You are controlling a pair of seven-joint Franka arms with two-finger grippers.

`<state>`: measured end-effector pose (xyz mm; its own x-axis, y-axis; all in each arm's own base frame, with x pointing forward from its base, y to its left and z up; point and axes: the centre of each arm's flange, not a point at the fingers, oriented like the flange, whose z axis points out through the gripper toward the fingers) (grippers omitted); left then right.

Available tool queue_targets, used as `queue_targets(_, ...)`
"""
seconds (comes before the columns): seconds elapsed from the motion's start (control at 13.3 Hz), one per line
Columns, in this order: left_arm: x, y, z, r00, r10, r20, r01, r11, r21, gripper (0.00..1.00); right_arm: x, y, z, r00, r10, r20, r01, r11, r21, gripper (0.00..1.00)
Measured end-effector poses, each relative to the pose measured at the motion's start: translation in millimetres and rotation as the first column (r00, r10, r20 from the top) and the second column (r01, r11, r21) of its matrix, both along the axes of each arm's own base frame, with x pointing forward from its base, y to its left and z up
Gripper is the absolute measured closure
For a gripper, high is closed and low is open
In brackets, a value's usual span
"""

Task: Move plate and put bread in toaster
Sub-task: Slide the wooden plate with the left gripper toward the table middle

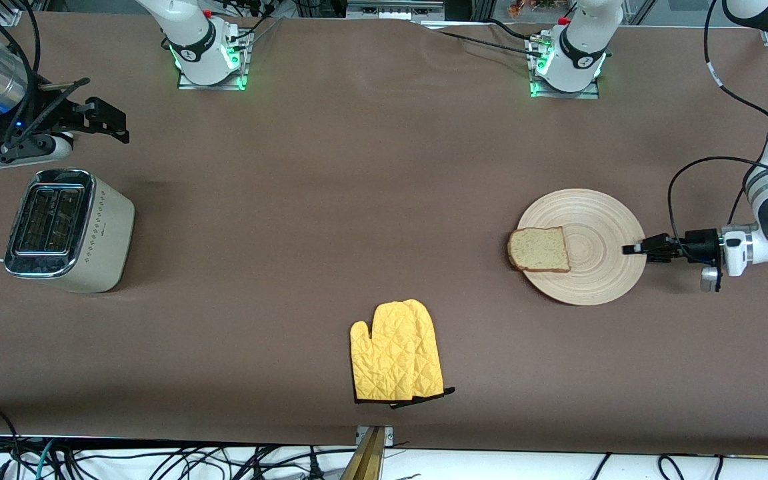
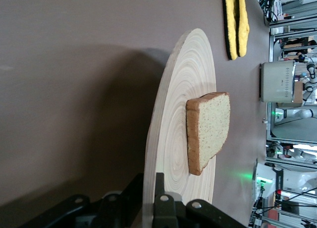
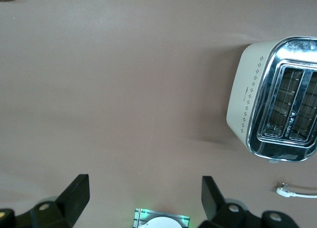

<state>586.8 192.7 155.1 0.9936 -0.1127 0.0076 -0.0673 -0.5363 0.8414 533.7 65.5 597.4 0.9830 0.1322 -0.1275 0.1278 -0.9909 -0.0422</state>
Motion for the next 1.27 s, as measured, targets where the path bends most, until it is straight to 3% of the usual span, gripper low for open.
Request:
queue_targets(0.45,33,-91,24,0.999,0.029,-0.045,-0.036,0.985,-0.17,0.87,1,-1,-3,1.0,-0.002,-0.001,0.002,1.0,0.0,0.0)
queue_targets(0.75,55,-200,23,0.999,-0.003,-0.041,-0.004,0.985,-0.17,0.87,2,-9,-3,1.0,-0.018,-0.002,0.018,1.0,0.0,0.0)
queue_targets(0.97,42,-275,4,0.996,0.021,-0.088,-0.038,0.979,-0.199,0.87,2,-14,-4,1.0,-0.026,-0.003,0.026,1.0,0.0,0.0)
queue_targets(1.27,22,-353,-11,0.995,0.017,-0.103,-0.034,0.985,-0.166,0.87,2,-19,-5,0.999,-0.035,-0.006,0.035,0.999,0.0,0.0)
